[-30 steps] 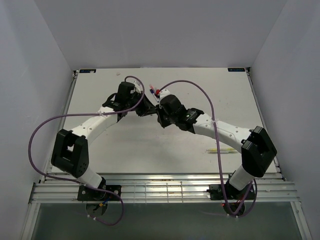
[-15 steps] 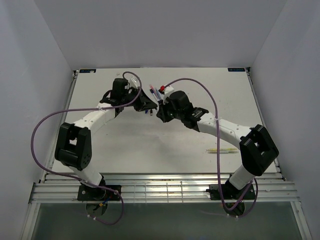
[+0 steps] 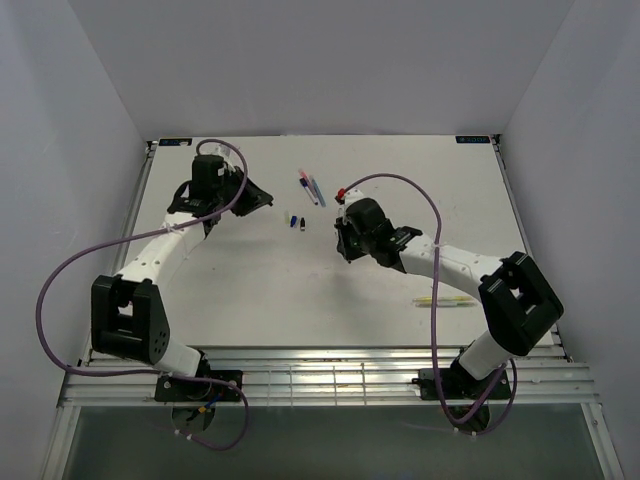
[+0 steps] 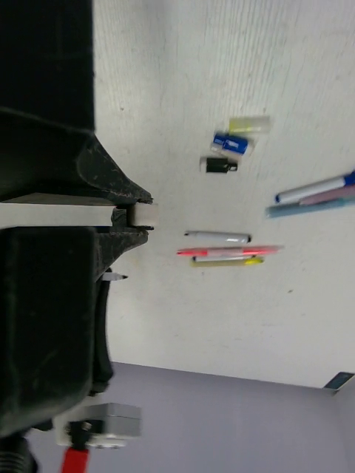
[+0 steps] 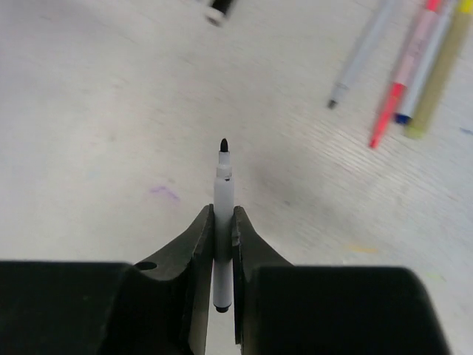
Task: Open the pen caps
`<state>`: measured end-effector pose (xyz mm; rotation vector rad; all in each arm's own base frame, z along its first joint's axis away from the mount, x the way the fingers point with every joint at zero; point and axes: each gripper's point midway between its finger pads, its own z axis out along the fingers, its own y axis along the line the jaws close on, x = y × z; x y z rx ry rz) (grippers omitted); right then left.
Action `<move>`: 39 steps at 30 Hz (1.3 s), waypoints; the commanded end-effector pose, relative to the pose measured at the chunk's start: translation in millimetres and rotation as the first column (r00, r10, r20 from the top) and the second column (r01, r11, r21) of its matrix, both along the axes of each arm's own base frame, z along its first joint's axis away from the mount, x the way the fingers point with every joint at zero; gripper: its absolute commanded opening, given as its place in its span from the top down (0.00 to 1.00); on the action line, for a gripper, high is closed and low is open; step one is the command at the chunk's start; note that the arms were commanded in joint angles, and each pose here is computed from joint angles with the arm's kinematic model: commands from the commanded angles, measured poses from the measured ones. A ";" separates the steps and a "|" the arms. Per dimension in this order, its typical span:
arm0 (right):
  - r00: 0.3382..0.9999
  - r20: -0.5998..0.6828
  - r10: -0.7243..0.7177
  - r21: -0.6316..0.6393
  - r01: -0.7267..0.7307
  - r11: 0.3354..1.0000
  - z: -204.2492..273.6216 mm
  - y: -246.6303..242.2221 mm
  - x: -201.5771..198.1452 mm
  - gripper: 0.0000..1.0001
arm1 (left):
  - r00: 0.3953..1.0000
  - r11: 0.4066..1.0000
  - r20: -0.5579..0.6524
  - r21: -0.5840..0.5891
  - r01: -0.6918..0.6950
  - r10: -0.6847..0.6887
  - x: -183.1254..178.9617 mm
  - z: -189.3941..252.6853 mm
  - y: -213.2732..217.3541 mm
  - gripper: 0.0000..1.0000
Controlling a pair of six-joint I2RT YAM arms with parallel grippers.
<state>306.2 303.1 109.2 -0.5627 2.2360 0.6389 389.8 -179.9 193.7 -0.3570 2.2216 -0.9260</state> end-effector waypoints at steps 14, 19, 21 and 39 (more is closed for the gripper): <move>0.958 0.024 -0.287 -0.152 0.287 0.946 -2.4 -93.7 91.2 0.92 | 0.977 0.947 -0.166 0.312 -0.078 0.135 35.0 -85.7 56.7 1.00; 0.961 -0.001 -0.278 -0.131 0.275 0.952 -11.7 -99.8 117.4 0.92 | 0.977 0.941 -0.188 0.337 -0.034 0.102 55.1 -102.9 53.5 1.00; 0.965 -0.010 -0.264 -0.105 0.261 0.960 -11.1 -96.8 124.2 0.92 | 0.973 0.946 -0.220 0.324 0.004 0.071 59.0 -117.1 46.8 1.00; 0.965 -0.112 -0.239 -0.037 0.236 0.971 -55.8 -81.9 166.2 0.90 | 0.967 0.964 -0.254 0.257 0.060 0.008 97.4 -152.3 24.9 0.79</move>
